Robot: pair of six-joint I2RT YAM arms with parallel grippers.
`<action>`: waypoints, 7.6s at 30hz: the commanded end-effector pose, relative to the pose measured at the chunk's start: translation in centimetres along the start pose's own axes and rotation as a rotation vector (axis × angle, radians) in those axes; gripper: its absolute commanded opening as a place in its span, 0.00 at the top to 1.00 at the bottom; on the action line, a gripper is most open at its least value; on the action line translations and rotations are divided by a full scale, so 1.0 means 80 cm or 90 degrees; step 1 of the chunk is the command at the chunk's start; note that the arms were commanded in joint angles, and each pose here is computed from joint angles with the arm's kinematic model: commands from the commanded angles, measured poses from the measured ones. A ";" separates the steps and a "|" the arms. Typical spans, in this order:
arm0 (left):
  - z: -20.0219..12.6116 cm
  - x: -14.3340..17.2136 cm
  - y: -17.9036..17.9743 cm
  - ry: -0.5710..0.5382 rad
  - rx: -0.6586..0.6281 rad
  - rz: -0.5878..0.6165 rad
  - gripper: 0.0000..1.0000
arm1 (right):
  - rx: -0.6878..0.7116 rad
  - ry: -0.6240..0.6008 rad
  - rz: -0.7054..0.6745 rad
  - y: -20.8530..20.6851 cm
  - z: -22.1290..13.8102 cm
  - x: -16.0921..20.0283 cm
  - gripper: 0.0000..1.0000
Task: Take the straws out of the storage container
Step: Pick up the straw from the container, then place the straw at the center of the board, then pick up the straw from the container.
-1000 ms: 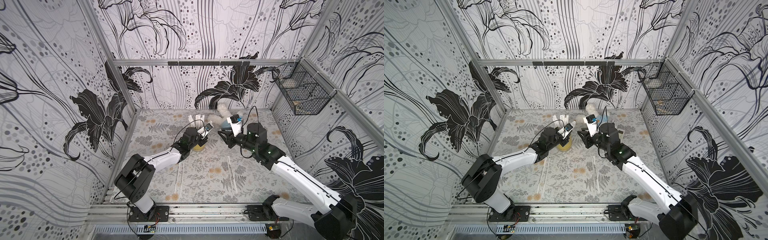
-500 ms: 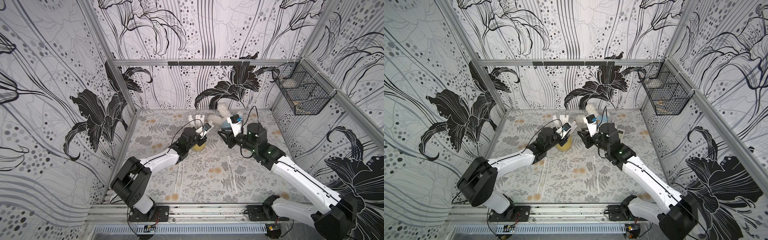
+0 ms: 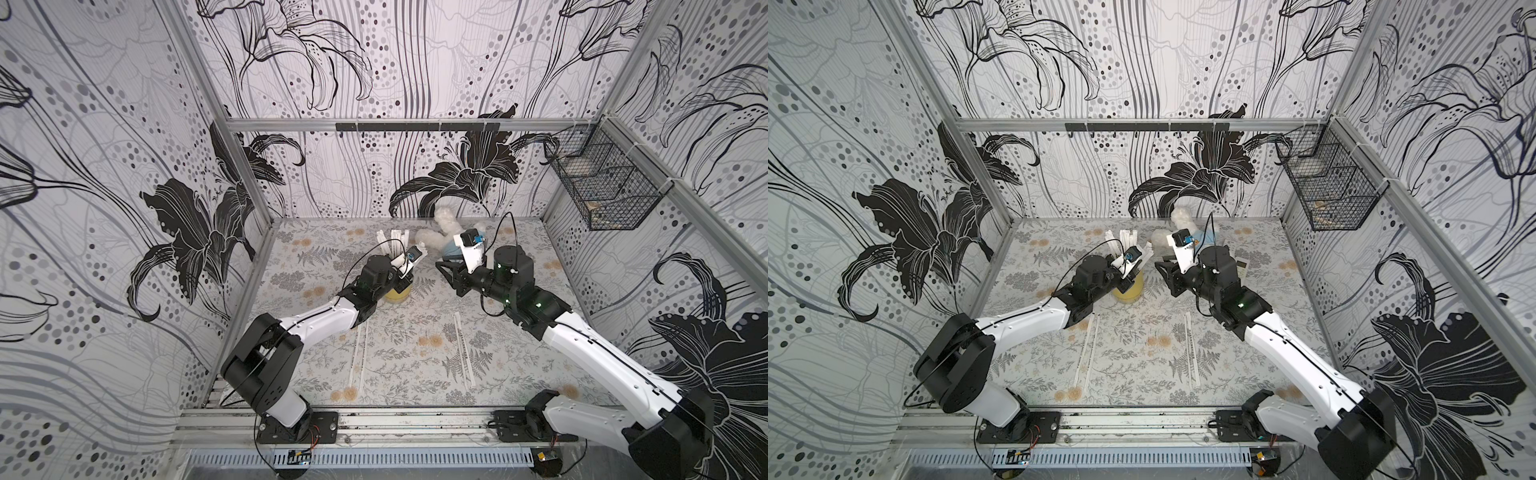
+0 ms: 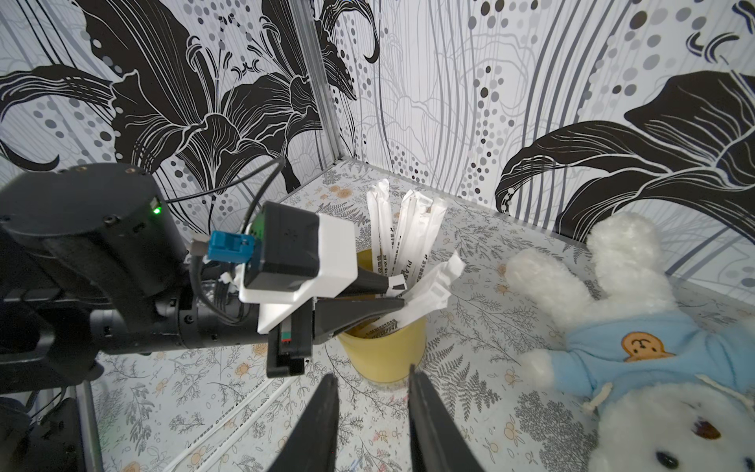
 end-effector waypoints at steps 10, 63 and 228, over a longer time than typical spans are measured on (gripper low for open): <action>-0.016 -0.016 0.013 -0.020 -0.018 -0.007 0.95 | -0.003 -0.011 0.001 0.003 -0.005 -0.001 0.67; -0.156 0.056 0.020 0.448 0.034 -0.436 1.00 | -0.300 0.104 0.063 0.151 0.053 0.046 0.61; -0.161 0.076 -0.004 -0.135 -0.083 -0.404 0.66 | 0.176 0.267 0.004 0.044 0.288 0.015 0.73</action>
Point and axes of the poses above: each gripper's point midway between its finger pads, its own z axis out along the fingers, its own y axis along the line the jaws close on, x = y × z, the point moved 8 cm from there along -z, back along the fingers, and after that the axes turned 4 degrees about z, right-handed, at the moved point
